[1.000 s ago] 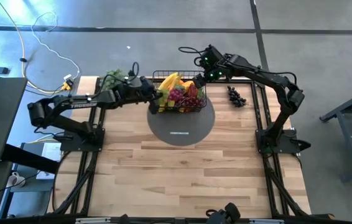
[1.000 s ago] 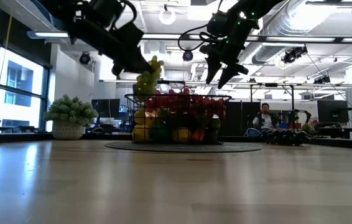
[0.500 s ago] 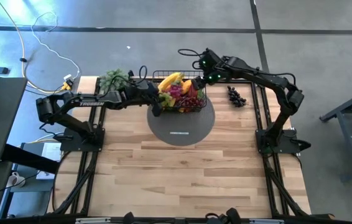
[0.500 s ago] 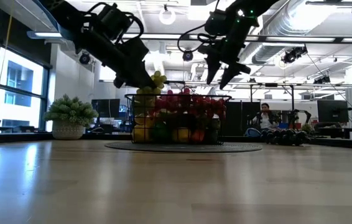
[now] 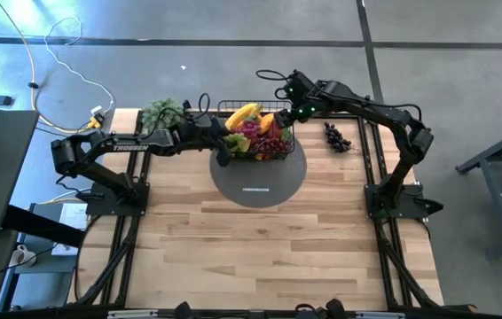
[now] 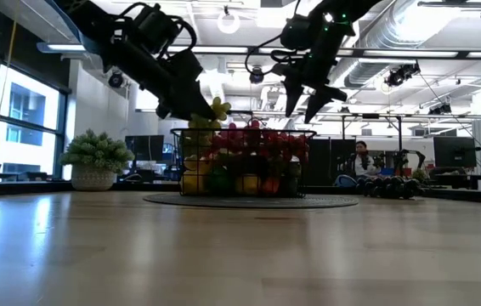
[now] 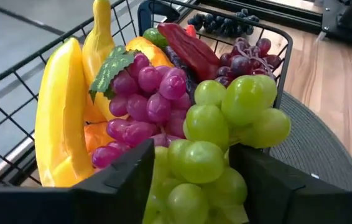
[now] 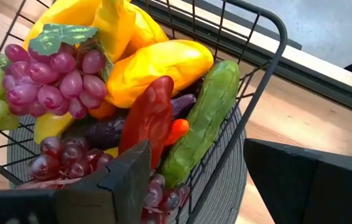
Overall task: Build produce basket
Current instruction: Put the green grapes into the black wire basket, then put the purple grapes into the black wire basket, then return to Home Position
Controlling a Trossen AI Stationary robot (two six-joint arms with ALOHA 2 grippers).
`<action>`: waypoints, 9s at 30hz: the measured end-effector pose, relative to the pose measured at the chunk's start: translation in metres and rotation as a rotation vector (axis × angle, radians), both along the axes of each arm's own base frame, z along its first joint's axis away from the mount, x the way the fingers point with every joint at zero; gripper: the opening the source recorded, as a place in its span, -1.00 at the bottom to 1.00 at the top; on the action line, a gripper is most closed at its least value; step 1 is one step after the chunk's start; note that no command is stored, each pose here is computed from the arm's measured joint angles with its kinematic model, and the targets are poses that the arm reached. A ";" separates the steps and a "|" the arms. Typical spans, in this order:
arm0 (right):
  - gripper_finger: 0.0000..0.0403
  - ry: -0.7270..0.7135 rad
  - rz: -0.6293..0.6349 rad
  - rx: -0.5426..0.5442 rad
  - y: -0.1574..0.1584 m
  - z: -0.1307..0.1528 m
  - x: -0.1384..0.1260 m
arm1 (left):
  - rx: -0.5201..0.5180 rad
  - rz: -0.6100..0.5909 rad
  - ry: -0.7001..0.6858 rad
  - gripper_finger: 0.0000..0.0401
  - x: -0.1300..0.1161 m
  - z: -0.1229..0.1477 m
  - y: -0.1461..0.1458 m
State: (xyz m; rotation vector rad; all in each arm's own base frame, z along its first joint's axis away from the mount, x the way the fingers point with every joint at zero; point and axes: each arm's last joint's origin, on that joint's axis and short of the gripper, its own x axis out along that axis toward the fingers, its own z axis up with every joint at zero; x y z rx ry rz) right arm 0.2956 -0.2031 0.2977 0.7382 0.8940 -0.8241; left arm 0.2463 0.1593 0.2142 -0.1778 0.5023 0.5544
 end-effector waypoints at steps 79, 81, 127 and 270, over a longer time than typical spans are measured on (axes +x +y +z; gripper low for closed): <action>-0.16 0.476 -0.221 0.326 -0.024 -0.145 -0.134 | 0.037 0.302 0.008 0.25 -0.048 0.114 0.086; -0.27 0.474 -0.234 0.328 -0.023 -0.148 -0.135 | 0.037 0.302 0.008 0.25 -0.048 0.114 0.086; -1.00 0.207 -0.143 -0.224 -0.013 0.062 -0.029 | -0.083 0.281 0.128 0.25 -0.050 0.100 0.075; -0.15 -0.140 0.085 -0.525 0.115 0.134 -0.131 | -0.128 -0.071 -0.608 0.25 -0.150 -0.048 -0.110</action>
